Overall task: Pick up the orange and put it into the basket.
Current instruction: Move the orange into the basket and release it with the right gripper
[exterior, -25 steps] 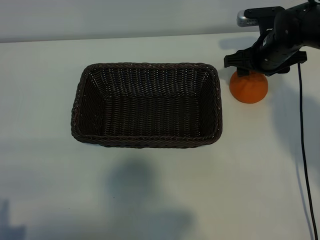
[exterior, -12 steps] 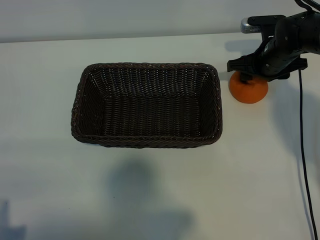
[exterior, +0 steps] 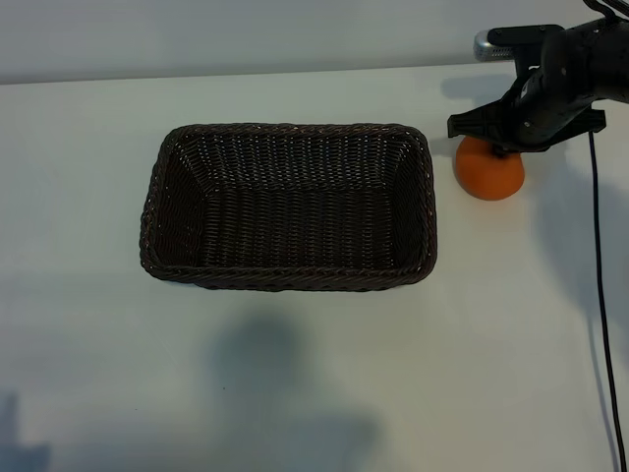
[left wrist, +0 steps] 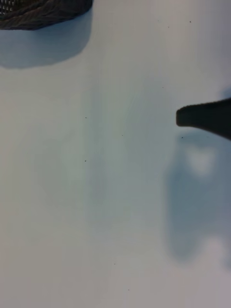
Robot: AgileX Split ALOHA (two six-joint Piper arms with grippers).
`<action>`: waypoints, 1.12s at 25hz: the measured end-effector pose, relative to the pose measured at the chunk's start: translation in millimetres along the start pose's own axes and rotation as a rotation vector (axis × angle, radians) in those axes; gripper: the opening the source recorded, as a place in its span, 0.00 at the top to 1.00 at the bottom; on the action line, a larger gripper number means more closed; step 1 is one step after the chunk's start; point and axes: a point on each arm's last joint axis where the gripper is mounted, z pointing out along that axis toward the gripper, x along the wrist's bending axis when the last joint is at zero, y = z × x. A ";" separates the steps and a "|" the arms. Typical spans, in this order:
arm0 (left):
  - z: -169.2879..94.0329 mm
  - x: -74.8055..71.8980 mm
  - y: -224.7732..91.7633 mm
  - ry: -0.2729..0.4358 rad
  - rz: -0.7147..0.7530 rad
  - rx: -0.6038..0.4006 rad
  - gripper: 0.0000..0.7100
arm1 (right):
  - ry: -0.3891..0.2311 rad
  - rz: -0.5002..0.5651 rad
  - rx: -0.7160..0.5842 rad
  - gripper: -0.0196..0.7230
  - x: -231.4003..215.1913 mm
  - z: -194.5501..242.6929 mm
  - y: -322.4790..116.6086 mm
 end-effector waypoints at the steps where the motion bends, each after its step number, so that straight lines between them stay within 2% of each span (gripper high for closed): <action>1: 0.0 0.0 0.0 0.000 0.000 0.000 0.17 | -0.006 -0.006 0.003 0.85 -0.1 -2.3 2.2; 5: 0.0 0.0 0.0 0.000 0.001 0.000 0.17 | -0.027 -0.018 0.005 0.86 -0.3 -22.7 14.6; 10: 0.0 0.0 0.0 0.000 0.002 0.000 0.17 | -0.048 -0.031 -0.052 0.86 -2.5 -74.3 35.6; 17: 0.0 0.0 0.0 0.000 0.002 0.000 0.17 | -0.056 -0.043 -0.120 0.87 -6.7 -138.3 40.0; 22: 0.0 0.0 0.0 0.000 0.002 0.000 0.17 | -0.013 -0.064 -0.138 0.87 -0.1 -175.0 34.2; 28: 0.0 0.0 0.0 0.000 0.002 0.000 0.17 | 0.111 -0.194 -0.145 0.87 51.8 -207.9 13.5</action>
